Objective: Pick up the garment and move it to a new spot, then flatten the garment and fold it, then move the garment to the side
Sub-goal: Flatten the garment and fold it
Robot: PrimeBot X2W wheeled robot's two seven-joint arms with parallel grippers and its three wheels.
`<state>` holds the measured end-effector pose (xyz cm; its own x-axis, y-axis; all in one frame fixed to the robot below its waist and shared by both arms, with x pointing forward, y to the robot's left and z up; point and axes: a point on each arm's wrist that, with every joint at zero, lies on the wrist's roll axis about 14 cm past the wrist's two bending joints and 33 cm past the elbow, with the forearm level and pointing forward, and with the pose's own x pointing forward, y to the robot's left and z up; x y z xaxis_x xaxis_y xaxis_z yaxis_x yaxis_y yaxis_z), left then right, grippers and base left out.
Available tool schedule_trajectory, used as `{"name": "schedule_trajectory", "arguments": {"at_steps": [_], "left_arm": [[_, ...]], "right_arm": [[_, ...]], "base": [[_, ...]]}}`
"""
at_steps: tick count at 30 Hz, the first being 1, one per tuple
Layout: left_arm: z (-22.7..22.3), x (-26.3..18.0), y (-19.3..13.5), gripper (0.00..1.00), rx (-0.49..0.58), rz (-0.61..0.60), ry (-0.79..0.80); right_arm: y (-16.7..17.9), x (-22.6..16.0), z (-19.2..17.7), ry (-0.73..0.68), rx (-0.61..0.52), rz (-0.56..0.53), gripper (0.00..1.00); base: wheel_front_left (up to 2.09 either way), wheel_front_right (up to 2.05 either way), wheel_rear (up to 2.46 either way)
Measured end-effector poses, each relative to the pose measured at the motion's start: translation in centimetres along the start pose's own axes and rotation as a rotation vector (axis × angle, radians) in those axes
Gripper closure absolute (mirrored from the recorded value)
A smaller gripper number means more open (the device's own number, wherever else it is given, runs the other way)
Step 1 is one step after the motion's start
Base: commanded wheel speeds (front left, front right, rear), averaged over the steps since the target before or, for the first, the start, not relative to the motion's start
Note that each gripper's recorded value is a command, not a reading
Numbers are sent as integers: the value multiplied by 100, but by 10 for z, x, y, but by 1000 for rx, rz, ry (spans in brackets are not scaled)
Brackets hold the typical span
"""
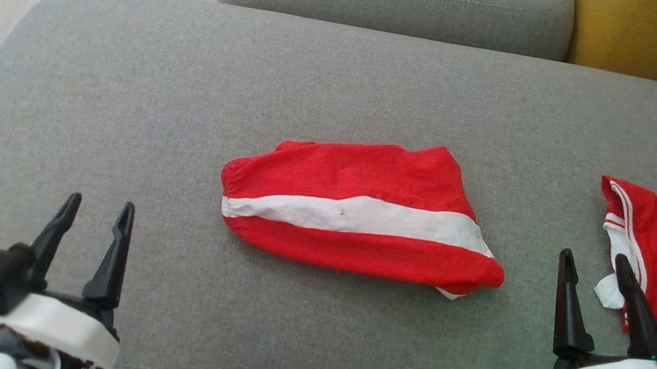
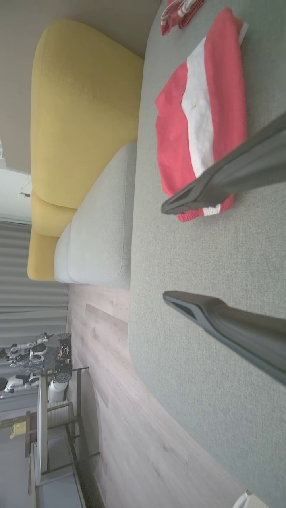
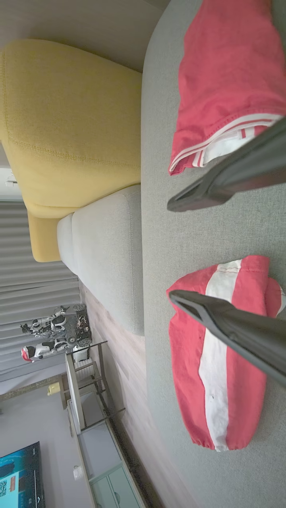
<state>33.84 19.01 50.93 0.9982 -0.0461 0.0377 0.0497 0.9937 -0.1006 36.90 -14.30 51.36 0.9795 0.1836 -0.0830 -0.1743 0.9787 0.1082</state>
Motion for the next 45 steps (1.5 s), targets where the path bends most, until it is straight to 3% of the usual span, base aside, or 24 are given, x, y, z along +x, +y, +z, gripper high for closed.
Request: {"name": "schedule_trajectory", "arguments": {"at_steps": [21, 34, 45], "left_arm": [[-1, 2, -6, 0, 5, -26, 13], [-52, 64, -60, 0, -112, -218, 234], [-118, 78, -74, 0, -179, -249, 462]], "right_arm": [[-4, -5, 0, -1, 4, -13, 0], [-6, 9, -14, 40, 26, -15, 0], [-22, 9, -28, 75, 44, -63, 0]], "base": [[0, 0, 0], [0, 0, 0], [0, 0, 0]]}}
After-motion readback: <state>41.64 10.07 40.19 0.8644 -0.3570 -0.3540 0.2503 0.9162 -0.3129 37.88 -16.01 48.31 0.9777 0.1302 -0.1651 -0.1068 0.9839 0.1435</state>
